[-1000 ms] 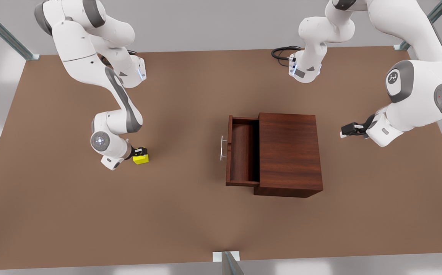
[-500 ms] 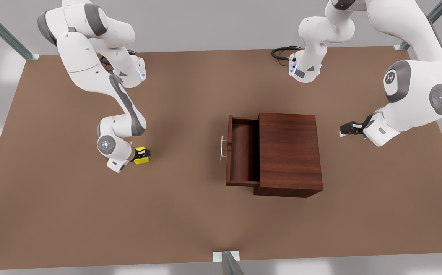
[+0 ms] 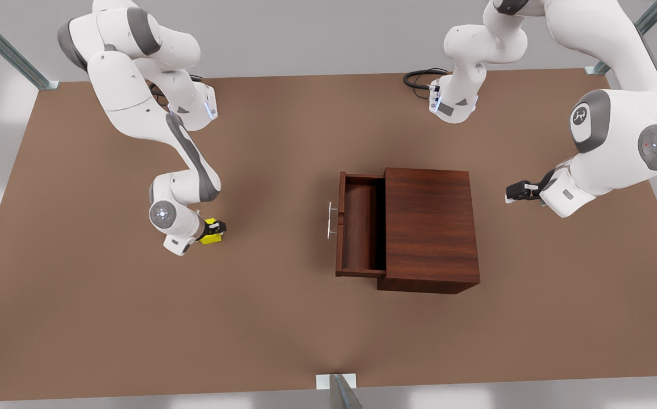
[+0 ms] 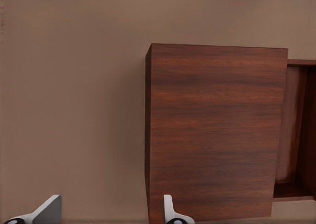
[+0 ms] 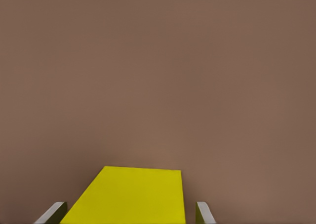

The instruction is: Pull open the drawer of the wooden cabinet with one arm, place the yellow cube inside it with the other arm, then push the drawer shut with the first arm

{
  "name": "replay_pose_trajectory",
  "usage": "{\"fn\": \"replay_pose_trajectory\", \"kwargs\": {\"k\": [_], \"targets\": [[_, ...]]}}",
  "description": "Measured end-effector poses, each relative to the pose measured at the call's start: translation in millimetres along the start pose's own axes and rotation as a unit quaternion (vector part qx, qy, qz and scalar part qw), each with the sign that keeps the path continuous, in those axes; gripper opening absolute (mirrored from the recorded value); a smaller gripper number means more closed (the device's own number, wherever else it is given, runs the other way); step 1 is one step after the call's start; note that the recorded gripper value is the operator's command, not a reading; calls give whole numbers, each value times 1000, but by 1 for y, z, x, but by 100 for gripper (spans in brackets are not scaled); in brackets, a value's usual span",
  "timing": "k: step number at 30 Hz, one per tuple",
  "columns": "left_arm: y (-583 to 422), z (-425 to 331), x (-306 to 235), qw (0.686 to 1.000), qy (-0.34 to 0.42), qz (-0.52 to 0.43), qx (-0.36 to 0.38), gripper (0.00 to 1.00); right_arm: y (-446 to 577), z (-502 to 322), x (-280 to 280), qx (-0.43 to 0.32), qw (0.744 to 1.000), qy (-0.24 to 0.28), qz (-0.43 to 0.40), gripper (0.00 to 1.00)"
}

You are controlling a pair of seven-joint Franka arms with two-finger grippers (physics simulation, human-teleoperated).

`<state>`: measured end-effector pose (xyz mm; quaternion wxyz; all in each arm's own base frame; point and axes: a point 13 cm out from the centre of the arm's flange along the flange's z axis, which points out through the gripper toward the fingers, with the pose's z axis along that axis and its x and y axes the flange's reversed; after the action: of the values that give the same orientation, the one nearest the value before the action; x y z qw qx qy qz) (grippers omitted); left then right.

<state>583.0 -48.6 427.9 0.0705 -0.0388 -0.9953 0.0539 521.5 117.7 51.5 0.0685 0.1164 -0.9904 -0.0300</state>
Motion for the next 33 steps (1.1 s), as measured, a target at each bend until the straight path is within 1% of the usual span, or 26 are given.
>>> {"fn": "replay_pose_trajectory", "kwargs": {"k": [1, 2, 4, 6, 7, 10, 14, 19, 22, 25, 33], "targets": [[0, 0, 0, 1000, 0, 0, 0, 100, 0, 2, 0, 0, 1000, 0, 0, 97], [1, 0, 0, 1000, 0, 0, 0, 100, -1, 5, 0, 0, 1000, 0, 0, 92], [1, 1, 0, 1000, 1, 0, 0, 100, -1, 6, -1, 0, 1000, -3, -1, 68], [1, 1, 0, 1000, 1, 0, 0, 100, -2, 5, -3, -2, 1000, -6, -1, 48], [1, 1, 0, 1000, 1, 0, 0, 100, -2, 4, -4, -4, 1000, -8, -2, 45], [1, 1, 0, 1000, 1, 0, 0, 100, -1, -7, -8, -5, 1000, -18, -10, 45], [1, 1, 0, 1000, 1, 0, 0, 100, 5, -63, -24, -2, 998, -54, -26, 45], [1, 1, 0, 1000, 1, 0, 0, 100, 54, -175, -76, -9, 993, -96, -72, 45], [1, 1, 0, 1000, 1, 0, 0, 100, 91, -231, -96, -13, 990, -105, -97, 45], [1, 1, 0, 1000, 1, 0, 0, 100, 129, -263, -110, -20, 988, -105, -114, 45], [1, 1, 1, 1000, 1, 0, 0, 100, 275, -287, -118, -78, 985, -95, -120, 45]]}}
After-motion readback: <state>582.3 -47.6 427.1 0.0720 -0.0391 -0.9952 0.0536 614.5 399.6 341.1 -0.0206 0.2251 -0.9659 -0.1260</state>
